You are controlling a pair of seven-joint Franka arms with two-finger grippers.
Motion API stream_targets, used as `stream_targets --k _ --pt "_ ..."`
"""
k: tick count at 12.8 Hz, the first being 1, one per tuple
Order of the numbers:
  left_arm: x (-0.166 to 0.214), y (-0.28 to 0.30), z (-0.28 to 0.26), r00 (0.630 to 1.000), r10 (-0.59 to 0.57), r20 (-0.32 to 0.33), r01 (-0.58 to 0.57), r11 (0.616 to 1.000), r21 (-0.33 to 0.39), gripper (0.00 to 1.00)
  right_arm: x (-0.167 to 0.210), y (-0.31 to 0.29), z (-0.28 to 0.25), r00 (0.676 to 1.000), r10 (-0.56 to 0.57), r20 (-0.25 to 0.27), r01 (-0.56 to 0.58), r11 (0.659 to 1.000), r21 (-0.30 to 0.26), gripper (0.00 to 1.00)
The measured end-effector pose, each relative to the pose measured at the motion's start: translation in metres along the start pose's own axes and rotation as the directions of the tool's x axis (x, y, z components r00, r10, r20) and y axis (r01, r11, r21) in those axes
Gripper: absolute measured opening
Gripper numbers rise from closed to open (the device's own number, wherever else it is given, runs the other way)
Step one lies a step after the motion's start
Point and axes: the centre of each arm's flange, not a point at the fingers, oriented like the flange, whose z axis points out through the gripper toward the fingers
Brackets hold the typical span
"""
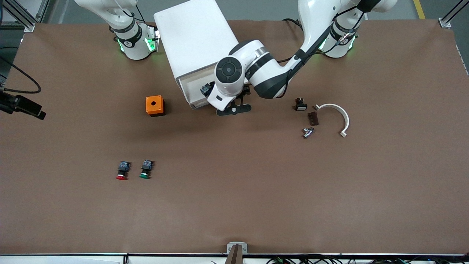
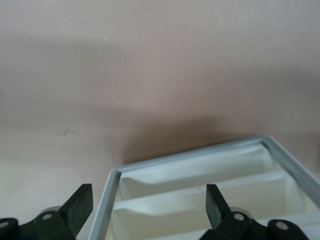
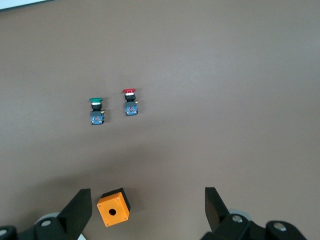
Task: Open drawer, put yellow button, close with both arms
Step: 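Push the drawer shut into the cabinet with the left gripper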
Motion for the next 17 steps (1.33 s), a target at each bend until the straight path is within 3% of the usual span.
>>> stream_targets --k 5,10,13,17 --pt "-0.053 0.025 0.022 1.0 0.0 0.014 -0.001 0.999 0.035 1.0 -0.033 0.01 -0.009 1.0 0.005 -0.027 -0.005 1.0 0.011 1.0" --pt "-0.052 0.025 0.021 1.0 -0.005 0.015 0.005 0.999 0.034 1.0 -0.031 0.01 -0.002 0.999 0.006 -0.034 -0.005 1.0 0.012 1.0" --pt "0.005 -0.007 -0.013 0.996 -0.093 -0.006 0.093 0.996 -0.017 1.0 -0.031 0.011 -0.003 0.999 0.013 -0.041 -0.013 1.0 0.009 1.0" --pt "0.103 -0.117 -0.125 0.979 -0.189 -0.076 0.179 0.976 -0.127 1.0 -0.027 0.013 -0.003 0.998 0.017 -0.058 -0.017 1.0 -0.008 1.0"
